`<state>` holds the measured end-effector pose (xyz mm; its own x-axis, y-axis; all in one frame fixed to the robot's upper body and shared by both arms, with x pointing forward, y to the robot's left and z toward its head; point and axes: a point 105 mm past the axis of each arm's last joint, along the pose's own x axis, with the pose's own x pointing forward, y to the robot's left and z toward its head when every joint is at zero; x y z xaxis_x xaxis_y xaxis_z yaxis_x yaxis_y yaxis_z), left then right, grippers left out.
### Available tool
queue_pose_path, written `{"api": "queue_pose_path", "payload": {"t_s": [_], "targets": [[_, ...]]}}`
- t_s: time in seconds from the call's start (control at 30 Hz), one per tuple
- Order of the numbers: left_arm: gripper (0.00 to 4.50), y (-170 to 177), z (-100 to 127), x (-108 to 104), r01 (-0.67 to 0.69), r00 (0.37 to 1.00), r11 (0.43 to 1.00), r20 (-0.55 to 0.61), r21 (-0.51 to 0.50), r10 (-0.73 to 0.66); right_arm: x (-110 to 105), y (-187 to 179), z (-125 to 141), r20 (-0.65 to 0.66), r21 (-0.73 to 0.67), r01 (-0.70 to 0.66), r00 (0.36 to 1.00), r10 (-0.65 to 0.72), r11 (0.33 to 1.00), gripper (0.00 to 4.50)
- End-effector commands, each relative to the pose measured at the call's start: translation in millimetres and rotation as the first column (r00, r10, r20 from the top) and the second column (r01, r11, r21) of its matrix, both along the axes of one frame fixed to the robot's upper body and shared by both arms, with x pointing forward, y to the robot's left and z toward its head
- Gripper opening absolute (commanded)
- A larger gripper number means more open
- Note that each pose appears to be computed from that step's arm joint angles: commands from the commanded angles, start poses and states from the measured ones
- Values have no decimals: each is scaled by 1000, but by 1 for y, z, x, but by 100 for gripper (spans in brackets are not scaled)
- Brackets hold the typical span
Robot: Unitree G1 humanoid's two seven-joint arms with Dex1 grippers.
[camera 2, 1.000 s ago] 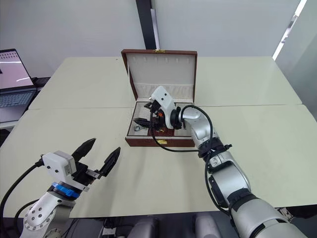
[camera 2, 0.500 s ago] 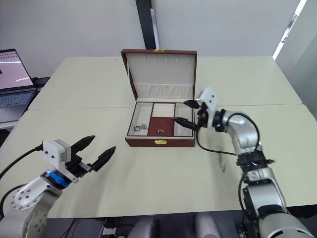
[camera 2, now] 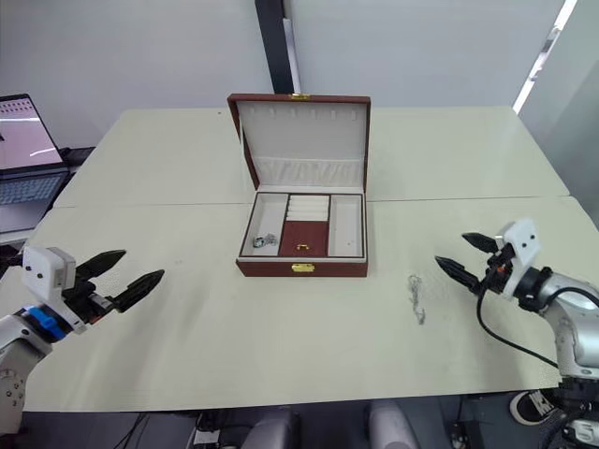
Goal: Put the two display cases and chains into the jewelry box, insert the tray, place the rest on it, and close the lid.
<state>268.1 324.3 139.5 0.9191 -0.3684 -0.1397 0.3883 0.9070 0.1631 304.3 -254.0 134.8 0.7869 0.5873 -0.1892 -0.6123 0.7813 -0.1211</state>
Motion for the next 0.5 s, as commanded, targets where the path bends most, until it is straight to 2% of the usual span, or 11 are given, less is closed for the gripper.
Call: {"api": "queue_pose_path", "payload": {"t_s": [0.03,0.5], "targets": [[450,16,14,-2,-27,999,999,43,33,26,-2,-18,7,53,-3,60,997,-59,998,446],[450,33,14,-2,-96,994,995,60,38,94,1,-25,-6,41,-13,93,995,-92,996,446]]}}
